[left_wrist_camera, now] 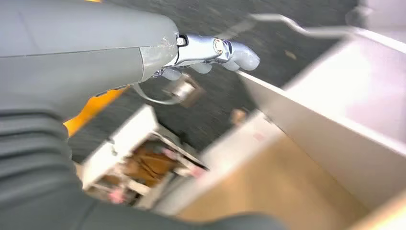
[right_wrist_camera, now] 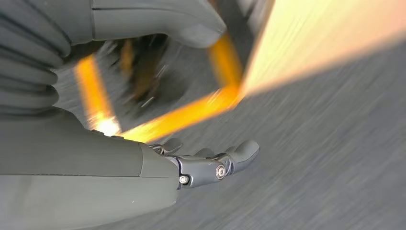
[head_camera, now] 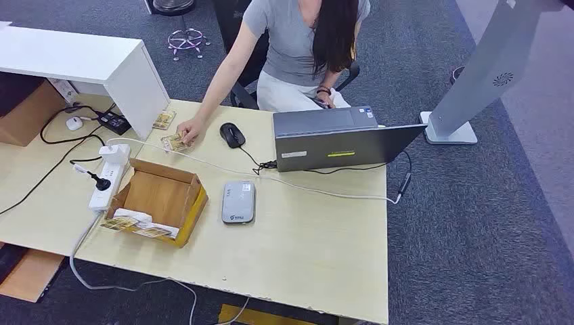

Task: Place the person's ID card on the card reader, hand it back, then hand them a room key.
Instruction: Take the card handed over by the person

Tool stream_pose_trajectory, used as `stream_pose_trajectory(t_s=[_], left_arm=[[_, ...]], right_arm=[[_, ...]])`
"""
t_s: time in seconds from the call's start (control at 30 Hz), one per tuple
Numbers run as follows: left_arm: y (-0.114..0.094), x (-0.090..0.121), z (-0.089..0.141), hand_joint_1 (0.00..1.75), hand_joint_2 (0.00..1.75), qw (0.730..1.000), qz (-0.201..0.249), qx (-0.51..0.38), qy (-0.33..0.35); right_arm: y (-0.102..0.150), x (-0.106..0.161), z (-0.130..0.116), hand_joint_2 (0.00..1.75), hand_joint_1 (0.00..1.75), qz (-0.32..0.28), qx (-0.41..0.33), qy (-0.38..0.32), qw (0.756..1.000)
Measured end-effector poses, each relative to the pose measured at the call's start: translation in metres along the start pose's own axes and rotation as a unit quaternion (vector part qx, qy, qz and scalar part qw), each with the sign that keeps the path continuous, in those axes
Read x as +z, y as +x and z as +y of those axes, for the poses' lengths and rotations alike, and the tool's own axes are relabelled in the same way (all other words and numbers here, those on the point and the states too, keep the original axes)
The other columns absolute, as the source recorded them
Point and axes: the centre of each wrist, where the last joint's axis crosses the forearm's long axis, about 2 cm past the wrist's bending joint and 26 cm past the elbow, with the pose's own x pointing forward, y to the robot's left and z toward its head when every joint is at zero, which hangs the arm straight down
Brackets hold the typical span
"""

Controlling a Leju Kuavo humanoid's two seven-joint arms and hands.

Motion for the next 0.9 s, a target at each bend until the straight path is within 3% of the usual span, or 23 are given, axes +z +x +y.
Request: stream_pose_trajectory(t_s=[0.07,0.13,0.23,0.3,0.4,0.5,0.7,0.9], left_arm=[[0.006,-0.002,-0.001,0.00,1.75,1.000,-0.024,-0.002,-0.005],[0.024,-0.004,0.001,0.00,1.75,0.996,-0.085,-0.007,-0.003],[0.084,-0.006,0.002,0.00,1.75,0.974,-0.224,-0.044,-0.013],[0.127,-0.011,-0.029,0.00,1.75,0.949,-0.298,-0.069,-0.078],[0.163,-0.016,-0.089,0.00,1.75,0.908,-0.361,-0.083,-0.193],[0.190,-0.013,-0.131,0.00,1.75,0.867,-0.413,-0.082,-0.267],[0.225,-0.011,-0.178,0.00,1.75,0.805,-0.484,-0.087,-0.331],[0.251,-0.024,-0.214,0.00,1.75,0.760,-0.551,-0.139,-0.316]], right_arm=[[-0.002,0.001,-0.002,0.00,0.00,0.044,0.008,-0.027,0.999],[-0.006,0.004,-0.006,0.00,0.00,0.142,0.024,-0.070,0.987],[-0.011,0.009,-0.002,0.00,0.00,0.300,0.035,-0.079,0.950],[-0.015,0.013,0.005,0.00,0.00,0.351,0.042,-0.068,0.933],[-0.014,0.014,0.017,0.00,0.00,0.350,0.051,-0.046,0.934],[-0.012,0.013,0.023,0.00,0.00,0.337,0.060,-0.027,0.939],[-0.011,0.013,0.026,0.00,0.00,0.322,0.083,-0.005,0.943],[-0.011,0.013,0.029,0.00,0.00,0.323,0.115,0.015,0.939]])
